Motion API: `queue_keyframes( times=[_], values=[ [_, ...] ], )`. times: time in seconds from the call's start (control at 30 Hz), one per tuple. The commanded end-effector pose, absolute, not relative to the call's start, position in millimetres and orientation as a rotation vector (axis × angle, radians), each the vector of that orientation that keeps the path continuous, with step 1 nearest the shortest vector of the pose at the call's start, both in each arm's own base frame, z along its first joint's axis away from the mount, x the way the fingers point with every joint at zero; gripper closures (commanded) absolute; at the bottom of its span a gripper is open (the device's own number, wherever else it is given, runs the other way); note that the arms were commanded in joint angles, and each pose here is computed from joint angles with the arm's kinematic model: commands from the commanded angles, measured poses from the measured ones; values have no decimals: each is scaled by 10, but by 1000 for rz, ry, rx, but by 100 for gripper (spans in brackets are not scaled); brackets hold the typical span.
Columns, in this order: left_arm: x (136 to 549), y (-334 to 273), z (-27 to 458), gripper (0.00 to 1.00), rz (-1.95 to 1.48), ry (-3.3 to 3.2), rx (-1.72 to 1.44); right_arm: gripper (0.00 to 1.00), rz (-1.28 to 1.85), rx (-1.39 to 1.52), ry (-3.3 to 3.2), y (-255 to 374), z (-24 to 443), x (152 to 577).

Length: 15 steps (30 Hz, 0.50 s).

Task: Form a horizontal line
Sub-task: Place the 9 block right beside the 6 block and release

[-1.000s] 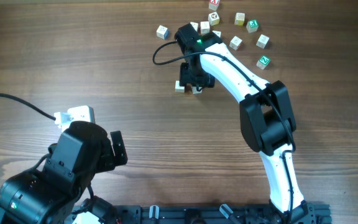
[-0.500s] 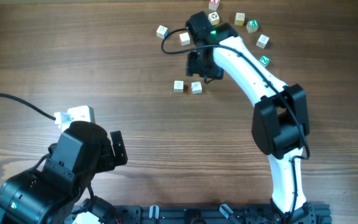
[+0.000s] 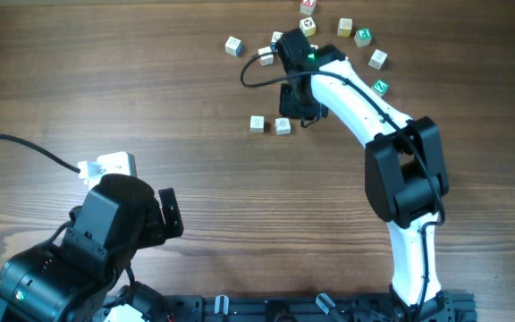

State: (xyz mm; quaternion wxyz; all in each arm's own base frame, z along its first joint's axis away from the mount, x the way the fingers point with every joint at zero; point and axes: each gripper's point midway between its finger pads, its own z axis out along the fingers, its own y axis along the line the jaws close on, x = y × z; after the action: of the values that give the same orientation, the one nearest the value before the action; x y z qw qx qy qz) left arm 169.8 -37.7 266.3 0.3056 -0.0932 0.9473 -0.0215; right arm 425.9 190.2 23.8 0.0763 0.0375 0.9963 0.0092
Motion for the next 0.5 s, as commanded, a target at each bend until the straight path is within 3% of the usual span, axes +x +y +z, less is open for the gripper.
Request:
queue_keyframes(
  times=[0.0,0.47],
  values=[
    [1697,-375,2654,0,-68,2507,-275,94,44,116,2985,1845,230,4254],
    [1697,-375,2654,0,-68,2507,-275,96,246,8,3022,2085,244,4187]
  ],
)
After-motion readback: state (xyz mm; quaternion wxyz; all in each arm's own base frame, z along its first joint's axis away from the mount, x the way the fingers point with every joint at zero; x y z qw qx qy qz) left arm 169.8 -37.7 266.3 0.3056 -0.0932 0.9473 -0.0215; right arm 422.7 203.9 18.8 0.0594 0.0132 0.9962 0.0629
